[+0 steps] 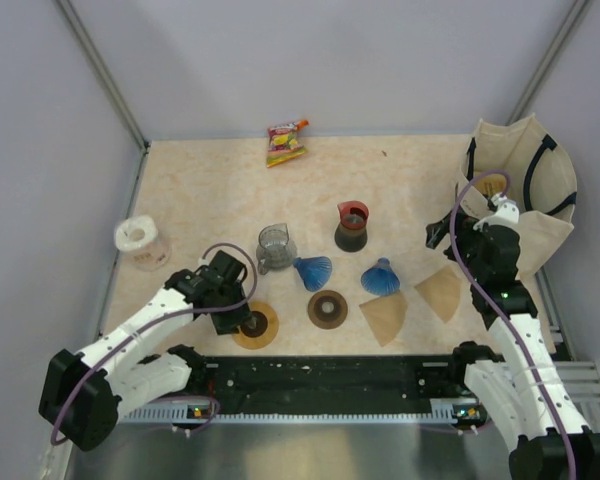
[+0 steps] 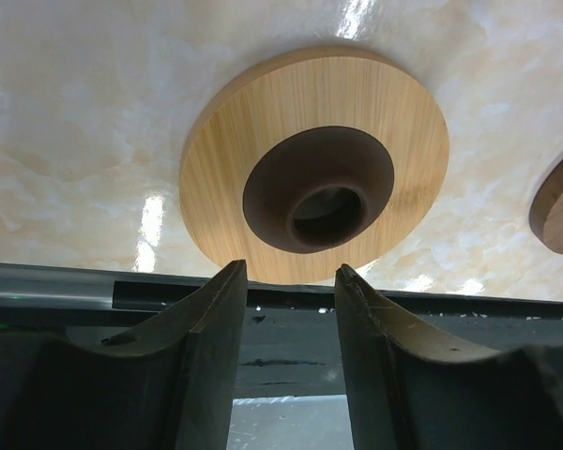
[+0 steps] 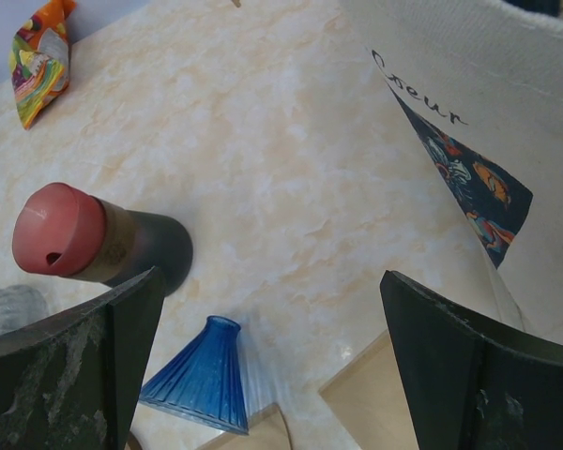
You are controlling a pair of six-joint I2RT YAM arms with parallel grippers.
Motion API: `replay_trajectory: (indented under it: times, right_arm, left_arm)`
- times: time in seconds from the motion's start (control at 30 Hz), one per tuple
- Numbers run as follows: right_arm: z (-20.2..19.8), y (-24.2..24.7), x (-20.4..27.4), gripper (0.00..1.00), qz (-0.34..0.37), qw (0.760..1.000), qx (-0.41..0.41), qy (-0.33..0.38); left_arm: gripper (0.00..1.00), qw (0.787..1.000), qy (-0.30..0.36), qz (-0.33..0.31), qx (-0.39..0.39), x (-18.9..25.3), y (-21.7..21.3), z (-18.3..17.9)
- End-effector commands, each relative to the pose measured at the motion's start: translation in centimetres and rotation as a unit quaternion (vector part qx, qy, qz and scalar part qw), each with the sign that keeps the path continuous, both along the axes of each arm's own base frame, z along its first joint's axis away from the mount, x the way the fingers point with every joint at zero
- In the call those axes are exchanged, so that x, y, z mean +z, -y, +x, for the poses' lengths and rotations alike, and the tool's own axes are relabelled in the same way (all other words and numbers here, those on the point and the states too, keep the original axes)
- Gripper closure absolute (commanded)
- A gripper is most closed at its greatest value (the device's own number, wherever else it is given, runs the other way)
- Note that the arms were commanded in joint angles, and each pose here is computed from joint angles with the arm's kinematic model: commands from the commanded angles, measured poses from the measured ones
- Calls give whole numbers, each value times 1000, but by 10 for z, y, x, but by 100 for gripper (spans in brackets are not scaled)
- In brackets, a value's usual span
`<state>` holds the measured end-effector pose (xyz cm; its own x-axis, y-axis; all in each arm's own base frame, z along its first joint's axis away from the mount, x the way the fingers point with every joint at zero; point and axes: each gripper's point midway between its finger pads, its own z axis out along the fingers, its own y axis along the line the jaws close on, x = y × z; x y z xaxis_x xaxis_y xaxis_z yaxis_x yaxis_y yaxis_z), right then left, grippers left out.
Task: Place the coffee filter in the dripper
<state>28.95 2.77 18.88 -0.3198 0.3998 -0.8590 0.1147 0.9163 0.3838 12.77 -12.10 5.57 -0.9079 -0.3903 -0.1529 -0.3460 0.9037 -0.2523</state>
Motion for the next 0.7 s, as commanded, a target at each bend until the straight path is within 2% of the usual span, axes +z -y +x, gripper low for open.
replay_trajectory:
  times: [0.0, 0.3, 0.5, 0.67]
  right_arm:
    - [2, 6, 6, 1, -7, 1000, -11, 16]
    - [2, 5, 5, 1, -6, 1000, -10, 14]
    - [2, 5, 3, 1, -6, 1000, -11, 12]
    - [2, 5, 3, 1, -6, 1000, -11, 12]
  left_arm:
    - [52, 1000, 3, 6, 1, 4, 5, 6]
    - [60, 999, 9, 30, 6, -6, 2, 10]
    - [66, 999, 27, 27, 14, -14, 9, 26]
    - [72, 998, 7, 63, 13, -24, 2, 25]
